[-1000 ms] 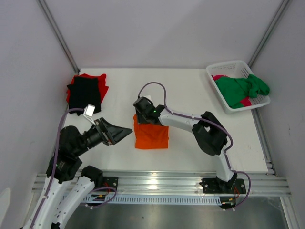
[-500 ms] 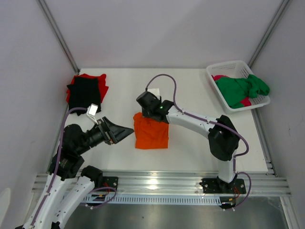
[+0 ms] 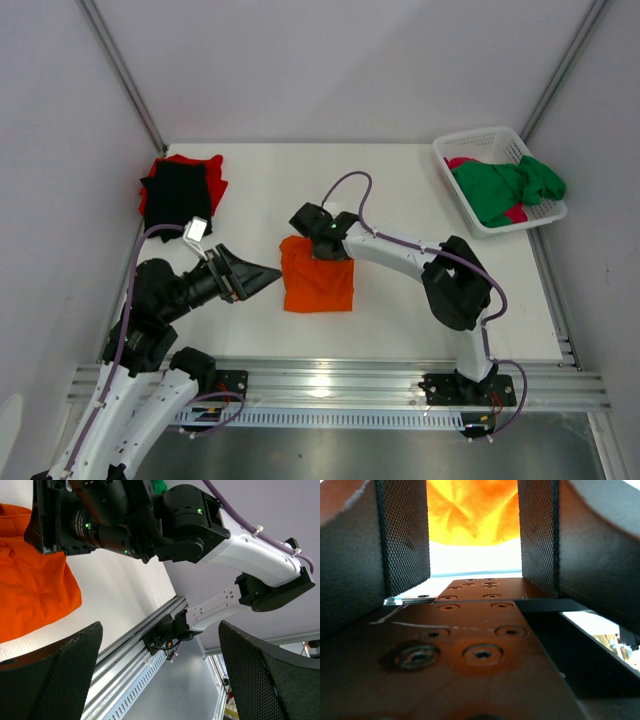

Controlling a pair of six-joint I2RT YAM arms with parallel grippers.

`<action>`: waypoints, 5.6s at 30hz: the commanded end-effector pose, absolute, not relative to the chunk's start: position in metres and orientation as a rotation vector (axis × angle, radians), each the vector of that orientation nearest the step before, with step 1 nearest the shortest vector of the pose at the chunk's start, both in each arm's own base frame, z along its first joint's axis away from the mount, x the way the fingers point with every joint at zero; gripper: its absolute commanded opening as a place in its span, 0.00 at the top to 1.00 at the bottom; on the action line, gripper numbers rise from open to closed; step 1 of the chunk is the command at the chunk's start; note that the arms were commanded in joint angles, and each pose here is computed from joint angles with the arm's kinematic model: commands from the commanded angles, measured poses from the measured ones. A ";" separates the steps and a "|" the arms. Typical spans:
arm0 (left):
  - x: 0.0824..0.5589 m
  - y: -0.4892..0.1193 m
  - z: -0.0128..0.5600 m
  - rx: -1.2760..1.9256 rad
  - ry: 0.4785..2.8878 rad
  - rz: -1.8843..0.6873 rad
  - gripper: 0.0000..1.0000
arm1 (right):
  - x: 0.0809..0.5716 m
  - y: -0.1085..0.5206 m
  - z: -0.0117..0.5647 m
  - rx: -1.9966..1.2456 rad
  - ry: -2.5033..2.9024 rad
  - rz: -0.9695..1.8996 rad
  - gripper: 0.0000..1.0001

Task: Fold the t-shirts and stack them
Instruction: Smooth out wrinkles on the folded tshirt

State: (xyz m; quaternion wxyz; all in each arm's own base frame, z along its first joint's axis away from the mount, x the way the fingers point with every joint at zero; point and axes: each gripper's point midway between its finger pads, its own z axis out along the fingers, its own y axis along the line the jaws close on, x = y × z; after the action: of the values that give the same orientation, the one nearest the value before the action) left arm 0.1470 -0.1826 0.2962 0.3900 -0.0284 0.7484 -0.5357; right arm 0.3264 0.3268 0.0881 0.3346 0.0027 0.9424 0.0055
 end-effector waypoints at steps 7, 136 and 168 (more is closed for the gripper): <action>0.150 -0.180 0.302 -0.070 1.882 -1.340 0.00 | 0.317 0.313 0.057 0.099 2.538 -0.055 0.47; 0.160 -0.102 0.300 -0.352 1.823 -0.866 0.00 | 0.238 0.445 0.090 -0.406 2.476 0.560 0.47; 0.163 -0.110 0.290 -0.316 1.865 -0.874 0.01 | 0.243 0.409 0.072 -0.264 2.580 0.393 0.48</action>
State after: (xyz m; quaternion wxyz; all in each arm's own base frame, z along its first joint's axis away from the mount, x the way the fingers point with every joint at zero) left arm 0.1594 -0.1049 0.2965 0.5123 -0.1412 0.7658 -0.3620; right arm 0.2314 0.4203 0.0370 0.2121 -0.1057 0.9605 0.1459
